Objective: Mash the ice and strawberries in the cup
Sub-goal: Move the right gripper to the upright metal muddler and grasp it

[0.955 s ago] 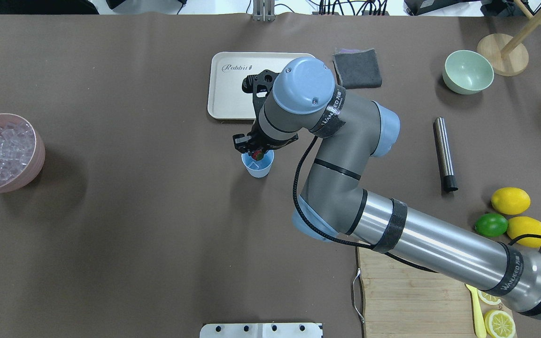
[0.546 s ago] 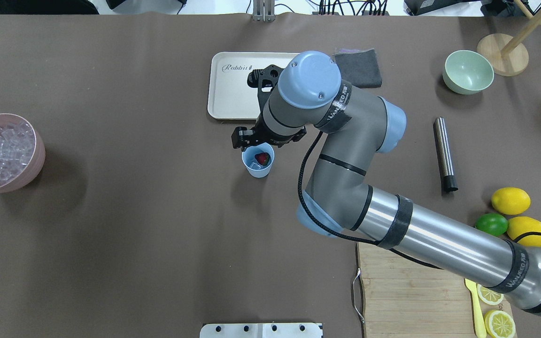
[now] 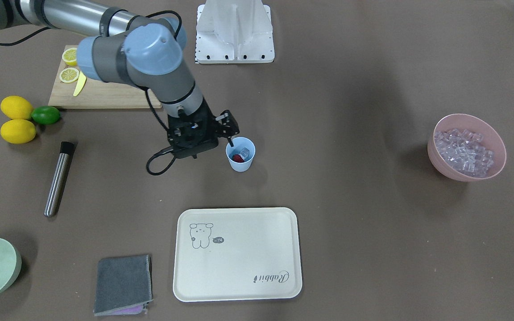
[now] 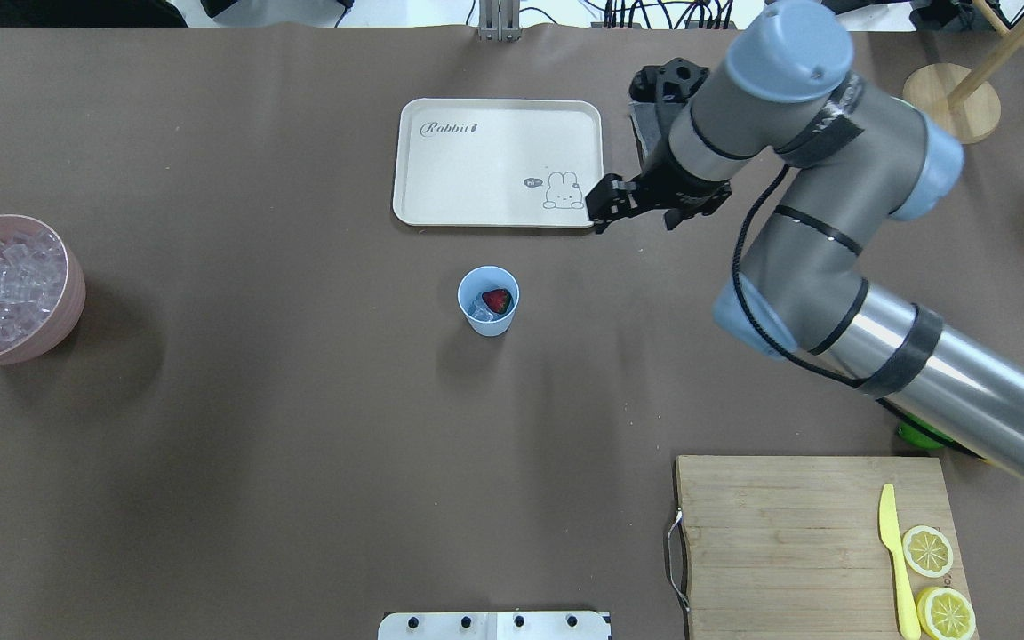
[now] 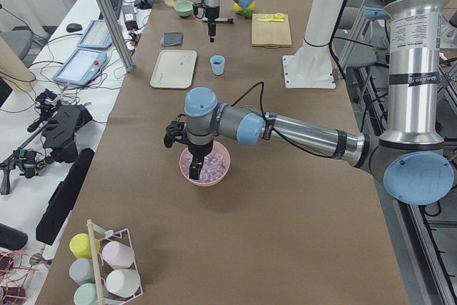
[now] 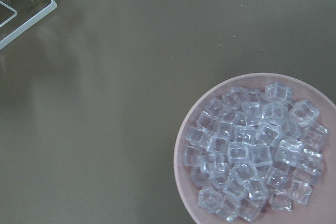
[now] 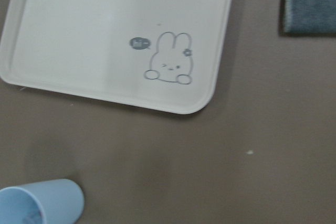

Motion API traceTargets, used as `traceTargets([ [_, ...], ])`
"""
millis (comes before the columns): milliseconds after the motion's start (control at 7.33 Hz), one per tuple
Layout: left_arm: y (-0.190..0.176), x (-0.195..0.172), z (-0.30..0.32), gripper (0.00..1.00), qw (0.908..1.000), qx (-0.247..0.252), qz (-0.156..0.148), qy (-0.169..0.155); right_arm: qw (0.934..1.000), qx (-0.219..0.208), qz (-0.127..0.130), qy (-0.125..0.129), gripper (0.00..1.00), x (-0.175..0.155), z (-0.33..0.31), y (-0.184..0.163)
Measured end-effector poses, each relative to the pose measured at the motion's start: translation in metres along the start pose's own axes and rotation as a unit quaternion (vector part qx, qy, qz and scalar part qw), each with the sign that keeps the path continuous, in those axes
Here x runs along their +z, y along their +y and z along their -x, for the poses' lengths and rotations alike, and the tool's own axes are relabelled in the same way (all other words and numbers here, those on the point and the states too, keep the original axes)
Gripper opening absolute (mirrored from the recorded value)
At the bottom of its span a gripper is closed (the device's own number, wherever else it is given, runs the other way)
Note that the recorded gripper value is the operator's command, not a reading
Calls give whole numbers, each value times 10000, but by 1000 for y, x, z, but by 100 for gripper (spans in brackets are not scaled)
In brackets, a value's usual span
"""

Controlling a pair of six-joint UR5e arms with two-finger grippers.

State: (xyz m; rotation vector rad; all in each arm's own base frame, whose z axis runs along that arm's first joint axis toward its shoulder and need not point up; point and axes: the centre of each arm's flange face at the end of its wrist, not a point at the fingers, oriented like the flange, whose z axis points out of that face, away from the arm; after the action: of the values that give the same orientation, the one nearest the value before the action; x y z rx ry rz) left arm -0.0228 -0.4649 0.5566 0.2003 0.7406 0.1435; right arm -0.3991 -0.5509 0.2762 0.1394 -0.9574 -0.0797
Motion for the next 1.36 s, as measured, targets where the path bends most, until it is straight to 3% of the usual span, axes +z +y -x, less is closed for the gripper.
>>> traceTargets([
  [409,26,-4,25,98,9998,-181,11,30,9980,225,214,545,100,4,-159,13],
  [682,36,2,32,98,9994,-319,130,55,9957,212,368,821,98,10,-222,31],
  [1365,69,-10,21,98,9992,-344,131,123,9917,354,640,1061,84,55,-246,20],
])
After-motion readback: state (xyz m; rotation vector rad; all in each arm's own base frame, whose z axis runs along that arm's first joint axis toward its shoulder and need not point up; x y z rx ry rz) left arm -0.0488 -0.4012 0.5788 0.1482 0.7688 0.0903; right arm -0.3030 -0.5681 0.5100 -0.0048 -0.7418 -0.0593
